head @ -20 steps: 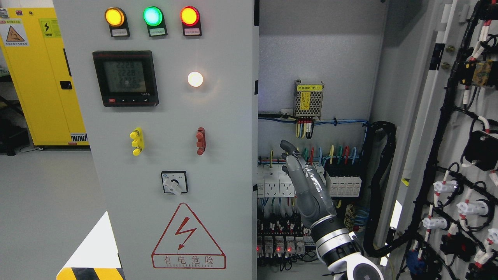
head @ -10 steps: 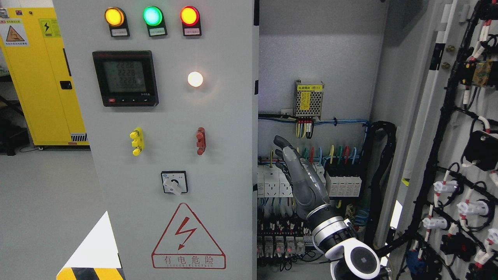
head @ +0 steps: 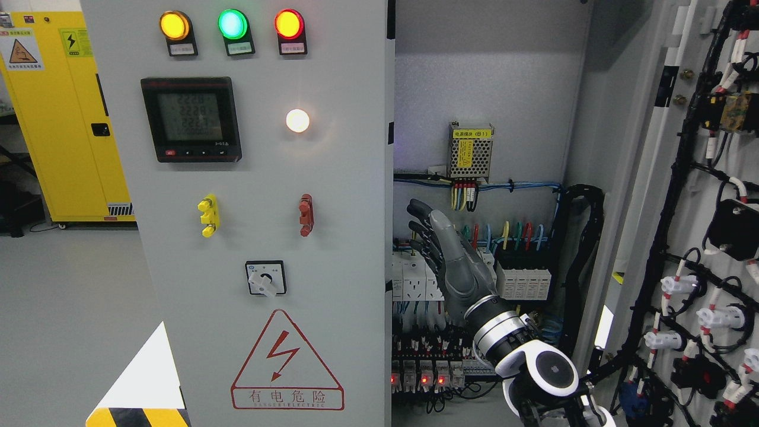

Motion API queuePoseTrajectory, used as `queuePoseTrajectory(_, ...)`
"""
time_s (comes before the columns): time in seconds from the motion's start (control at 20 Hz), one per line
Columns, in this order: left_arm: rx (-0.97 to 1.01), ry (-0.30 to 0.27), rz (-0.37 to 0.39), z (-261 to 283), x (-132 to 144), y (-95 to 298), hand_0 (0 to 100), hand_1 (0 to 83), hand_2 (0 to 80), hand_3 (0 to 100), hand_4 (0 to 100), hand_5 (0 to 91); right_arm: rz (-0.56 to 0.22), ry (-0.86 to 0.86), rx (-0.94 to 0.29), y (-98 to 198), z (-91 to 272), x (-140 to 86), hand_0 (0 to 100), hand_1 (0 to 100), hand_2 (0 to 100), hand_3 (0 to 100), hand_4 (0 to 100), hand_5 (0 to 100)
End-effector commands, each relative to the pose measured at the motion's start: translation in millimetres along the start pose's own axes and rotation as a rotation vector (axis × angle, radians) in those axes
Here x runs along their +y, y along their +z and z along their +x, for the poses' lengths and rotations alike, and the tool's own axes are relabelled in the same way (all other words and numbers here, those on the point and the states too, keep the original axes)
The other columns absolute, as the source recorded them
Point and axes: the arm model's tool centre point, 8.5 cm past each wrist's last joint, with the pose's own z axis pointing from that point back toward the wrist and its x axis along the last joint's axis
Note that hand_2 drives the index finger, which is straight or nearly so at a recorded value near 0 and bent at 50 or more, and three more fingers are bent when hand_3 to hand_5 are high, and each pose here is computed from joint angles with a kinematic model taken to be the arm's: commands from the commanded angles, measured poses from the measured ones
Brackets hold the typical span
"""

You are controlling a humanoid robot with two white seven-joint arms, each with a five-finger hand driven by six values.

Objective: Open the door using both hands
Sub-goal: 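Move the right hand to the inner edge of the closed lit door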

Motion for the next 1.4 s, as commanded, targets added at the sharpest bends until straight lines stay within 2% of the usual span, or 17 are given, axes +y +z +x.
queuePoseTrajectory(0.0, 0.008, 0.008, -0.026, -2.5, -17.4, -2.5, 0, 0.0, 0.0, 1, 0, 0.0, -0.017, -0.036, 0.048, -5.3, -9.4, -18.7, 21, 5, 0, 0, 0, 0)
queuePoseTrajectory(0.2, 0.006, 0.007, -0.026, -2.3, -17.4, -2.5, 0, 0.0, 0.0, 1, 0, 0.0, -0.005, -0.041, 0.045, -7.5, -5.8, -17.7, 21, 5, 0, 0, 0, 0)
queuePoseTrajectory(0.35, 0.006, 0.007, -0.026, -2.3, -17.4, -2.5, 0, 0.0, 0.0, 1, 0, 0.0, 0.041, -0.100, 0.025, -7.7, -3.2, -14.3, 21, 5, 0, 0, 0, 0)
queuePoseTrajectory(0.55, 0.007, 0.009, -0.034, -3.7, -22.2, -3.0, 0, 0.0, 0.0, 1, 0, 0.0, 0.047, -0.108, 0.020, -8.6, -2.0, -14.8, 21, 5, 0, 0, 0, 0)
queuePoseTrajectory(0.7, 0.006, 0.009, -0.035, -3.6, -23.2, -3.1, 0, 0.0, 0.0, 1, 0, 0.0, 0.104, -0.113, 0.010, -9.6, 1.8, -15.6, 22, 5, 0, 0, 0, 0)
queuePoseTrajectory(0.9, 0.006, 0.009, -0.035, -3.6, -23.2, -3.1, 0, 0.0, 0.0, 1, 0, 0.0, 0.122, -0.118, 0.021, -11.5, -0.9, -19.9, 22, 5, 0, 0, 0, 0)
queuePoseTrajectory(1.05, 0.006, 0.009, -0.035, -3.6, -23.2, -3.1, 0, 0.0, 0.0, 1, 0, 0.0, 0.174, -0.106, 0.021, -13.9, 3.2, -20.2, 22, 5, 0, 0, 0, 0)
queuePoseTrajectory(1.35, 0.014, 0.012, -0.033, -5.9, -22.6, -2.6, 0, 0.0, 0.0, 1, 0, 0.0, 0.176, -0.122, 0.053, -18.9, -5.6, -23.0, 22, 5, 0, 0, 0, 0)
